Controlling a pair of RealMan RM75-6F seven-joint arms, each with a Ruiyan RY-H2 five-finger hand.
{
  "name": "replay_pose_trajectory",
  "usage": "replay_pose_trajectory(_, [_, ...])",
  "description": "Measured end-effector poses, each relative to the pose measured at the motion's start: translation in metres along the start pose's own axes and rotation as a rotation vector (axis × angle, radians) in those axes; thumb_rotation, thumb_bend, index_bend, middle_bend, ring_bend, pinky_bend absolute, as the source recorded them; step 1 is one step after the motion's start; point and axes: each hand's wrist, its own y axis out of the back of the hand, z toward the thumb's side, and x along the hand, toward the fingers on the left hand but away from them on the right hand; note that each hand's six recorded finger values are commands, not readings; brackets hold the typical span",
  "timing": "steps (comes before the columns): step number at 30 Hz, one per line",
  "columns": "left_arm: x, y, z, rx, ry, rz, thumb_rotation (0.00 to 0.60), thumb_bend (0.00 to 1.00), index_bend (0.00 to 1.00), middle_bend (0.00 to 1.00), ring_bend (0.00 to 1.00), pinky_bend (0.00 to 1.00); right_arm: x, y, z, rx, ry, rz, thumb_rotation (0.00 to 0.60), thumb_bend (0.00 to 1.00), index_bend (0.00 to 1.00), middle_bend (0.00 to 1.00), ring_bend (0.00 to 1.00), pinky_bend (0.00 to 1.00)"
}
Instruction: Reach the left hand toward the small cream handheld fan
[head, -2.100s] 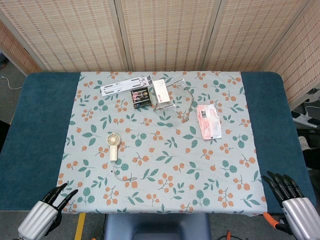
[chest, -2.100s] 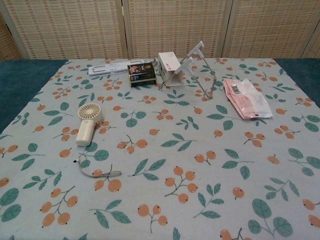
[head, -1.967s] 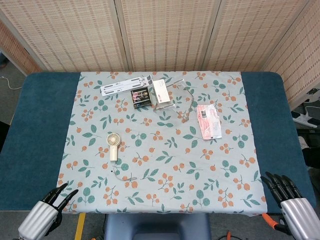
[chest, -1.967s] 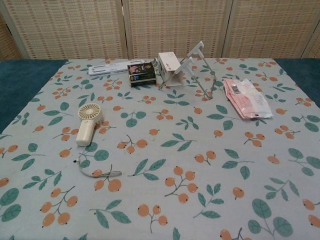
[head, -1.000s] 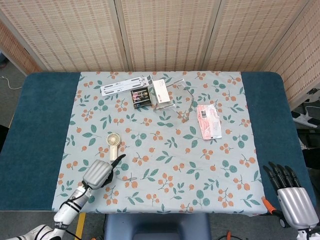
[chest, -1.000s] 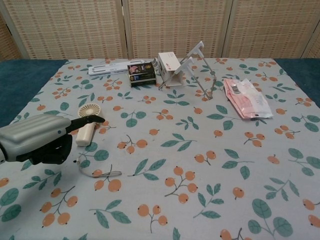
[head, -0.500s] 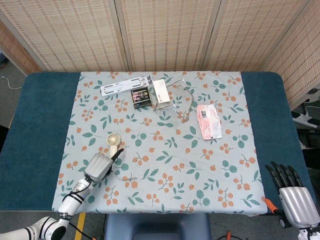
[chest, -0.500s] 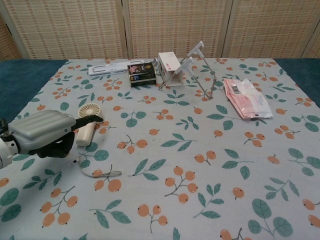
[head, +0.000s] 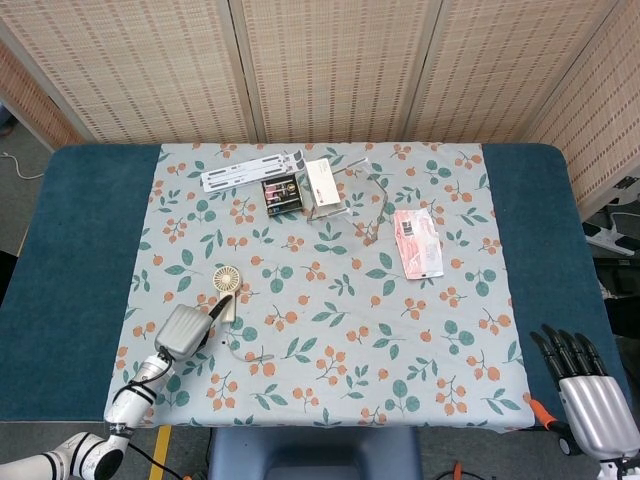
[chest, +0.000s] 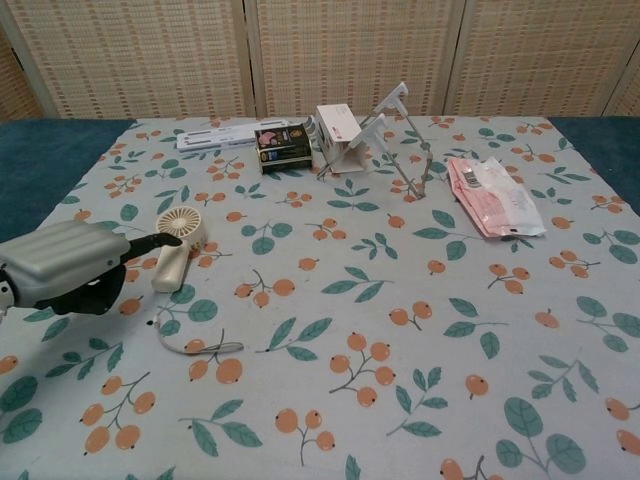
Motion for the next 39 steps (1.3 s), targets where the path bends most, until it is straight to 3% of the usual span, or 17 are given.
replay_pose_trajectory(39, [0.001,-0.002,-0.011,0.021,0.016,-0.009,0.600,0.90,0.05,1.00,1.00,1.00,0.002,0.003,-0.002,0.004,-0.012,-0.007,0.600,0.12,0.00,0.00,0.00,0.00])
